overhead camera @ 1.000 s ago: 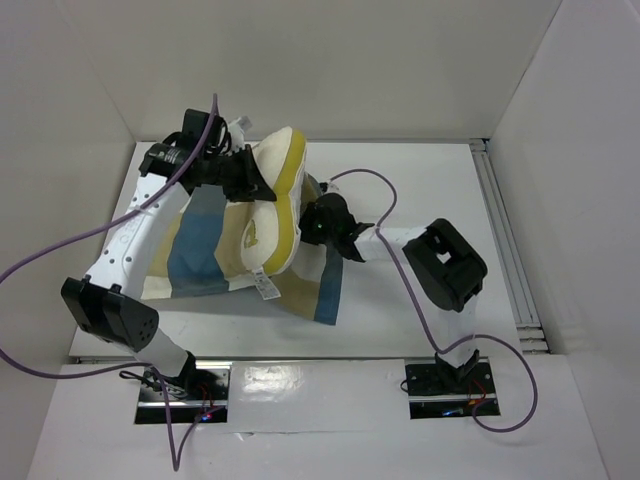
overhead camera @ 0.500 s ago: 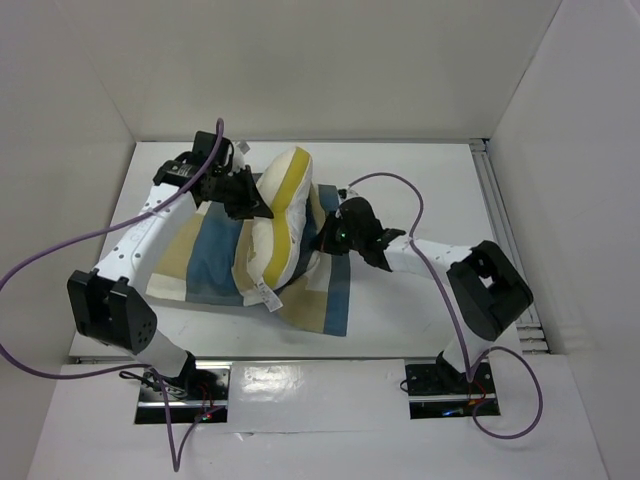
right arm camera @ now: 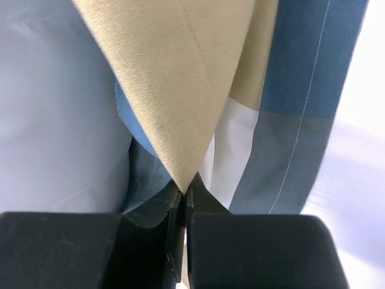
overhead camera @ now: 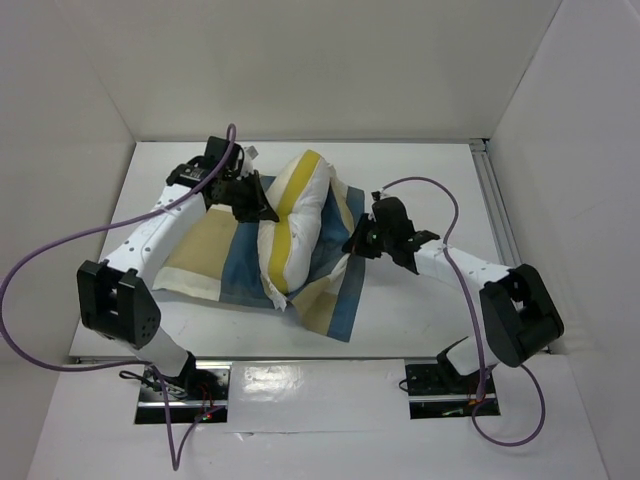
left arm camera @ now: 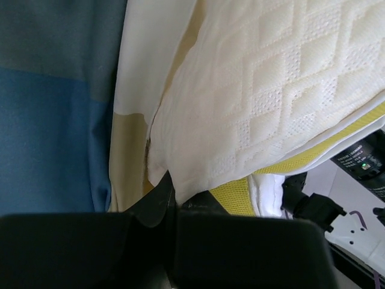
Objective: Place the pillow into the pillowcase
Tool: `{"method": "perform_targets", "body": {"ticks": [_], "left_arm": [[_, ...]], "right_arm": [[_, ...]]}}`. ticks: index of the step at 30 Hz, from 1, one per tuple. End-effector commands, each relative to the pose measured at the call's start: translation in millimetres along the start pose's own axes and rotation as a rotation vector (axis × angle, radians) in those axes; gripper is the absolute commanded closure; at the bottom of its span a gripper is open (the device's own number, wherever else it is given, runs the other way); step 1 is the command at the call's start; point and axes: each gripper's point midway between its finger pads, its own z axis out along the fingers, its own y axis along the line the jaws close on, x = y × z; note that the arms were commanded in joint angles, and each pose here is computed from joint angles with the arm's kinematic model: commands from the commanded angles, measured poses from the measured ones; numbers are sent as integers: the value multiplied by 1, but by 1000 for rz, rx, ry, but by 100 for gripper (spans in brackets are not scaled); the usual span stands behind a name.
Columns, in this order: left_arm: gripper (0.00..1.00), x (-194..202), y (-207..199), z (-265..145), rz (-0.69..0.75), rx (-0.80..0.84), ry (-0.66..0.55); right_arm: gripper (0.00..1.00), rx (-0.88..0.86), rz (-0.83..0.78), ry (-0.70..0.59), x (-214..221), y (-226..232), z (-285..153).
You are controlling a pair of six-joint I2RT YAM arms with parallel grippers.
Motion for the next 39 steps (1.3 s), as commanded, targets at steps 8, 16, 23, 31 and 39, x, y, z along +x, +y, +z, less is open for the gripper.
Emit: {"method": "perform_targets", "body": {"ticks": [8,16,23,31,39], "left_arm": [[100,4,31,44,52,-203,20],[100,1,20,43,67,-177,7],[100,-1,25,46,66,-200,3],[100,7,16,48,83,-177,23],[100,36,-20,70,166,-123,85]], "right_arm": [[92,205,-36,-109,-31,-30,-32],[99,278,-27,-135,-36,-42,-36],[100,375,56,-274,-48,-55,-68],[94,444,86,-245,-42,-92,-65],[100,344,36,-229,-43,-49,-47]]}}
